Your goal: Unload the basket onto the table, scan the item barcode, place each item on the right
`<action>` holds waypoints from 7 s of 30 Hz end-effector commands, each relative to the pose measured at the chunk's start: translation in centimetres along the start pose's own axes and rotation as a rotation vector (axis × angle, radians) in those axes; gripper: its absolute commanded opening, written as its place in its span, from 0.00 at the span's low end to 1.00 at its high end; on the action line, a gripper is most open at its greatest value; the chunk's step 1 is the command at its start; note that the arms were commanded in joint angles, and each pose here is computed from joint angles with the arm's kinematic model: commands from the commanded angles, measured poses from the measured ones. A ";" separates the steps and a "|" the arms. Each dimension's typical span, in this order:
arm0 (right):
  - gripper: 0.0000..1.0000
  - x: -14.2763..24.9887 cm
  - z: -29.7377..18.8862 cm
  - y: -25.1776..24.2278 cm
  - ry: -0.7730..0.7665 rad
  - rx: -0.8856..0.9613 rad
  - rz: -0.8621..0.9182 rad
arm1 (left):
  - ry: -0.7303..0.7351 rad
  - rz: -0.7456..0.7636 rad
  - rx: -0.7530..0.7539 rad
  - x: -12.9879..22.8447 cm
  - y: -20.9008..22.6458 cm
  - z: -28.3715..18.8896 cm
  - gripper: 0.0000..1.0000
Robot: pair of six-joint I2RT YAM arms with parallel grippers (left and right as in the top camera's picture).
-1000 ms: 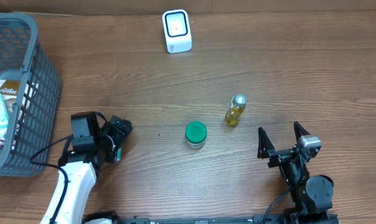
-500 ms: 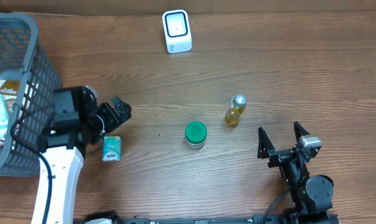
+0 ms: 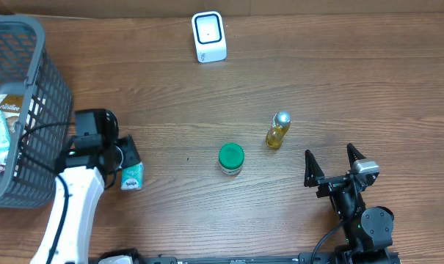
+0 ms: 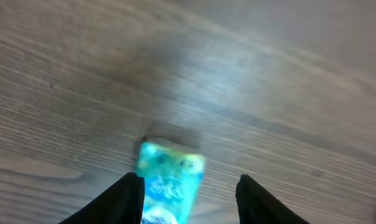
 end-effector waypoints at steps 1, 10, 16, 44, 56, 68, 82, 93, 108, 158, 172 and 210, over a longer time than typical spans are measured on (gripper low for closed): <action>1.00 0.3 0.0 0.1 -0.001 -0.007 0.000 | 0.068 0.023 -0.099 1.6 1.7 2.8 0.65; 1.00 0.3 0.0 0.1 -0.001 -0.007 0.000 | 0.172 0.039 -0.113 2.7 1.9 5.4 0.61; 1.00 0.3 0.0 0.1 -0.001 -0.007 0.000 | 0.264 0.050 0.126 3.8 -0.7 5.5 0.56; 1.00 0.3 0.0 0.1 -0.001 -0.007 0.000 | 0.224 0.208 0.267 3.2 -8.1 3.5 0.53; 1.00 0.3 0.0 0.1 -0.001 -0.007 0.000 | 0.087 0.145 -0.138 -0.6 -4.8 2.1 0.07; 1.00 0.3 0.0 0.1 -0.001 -0.007 0.000 | 0.457 0.160 -0.187 4.6 -3.5 7.3 0.13; 1.00 0.3 0.0 0.1 -0.001 -0.007 0.000 | 0.589 0.227 -0.063 5.5 -4.8 7.0 0.04; 1.00 0.3 0.0 0.1 -0.001 -0.007 0.000 | 0.480 0.220 -0.015 -0.7 -8.2 2.6 0.14; 1.00 0.3 0.0 0.1 -0.001 -0.007 0.000 | 0.552 0.264 0.152 0.7 -9.4 2.8 0.75; 1.00 0.3 0.0 0.1 -0.001 -0.007 0.000 | 0.389 0.171 0.033 6.8 -5.4 4.4 0.35; 1.00 0.3 0.0 0.1 -0.001 -0.007 0.000 | 0.376 0.175 0.004 7.8 -4.4 5.5 0.31; 1.00 0.3 0.0 0.1 -0.001 -0.007 0.000 | 0.017 0.118 -0.440 1.1 -6.4 -1.9 0.04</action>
Point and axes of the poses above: each gripper's point midway between its finger pads, its own z axis out along the fingers, its own y axis along the line the jaws close on, x = y × z, the point moved 6 cm from there along -z, back along the fingers, and after that the axes turned 7 degrees about -z, right-handed, at the moved point
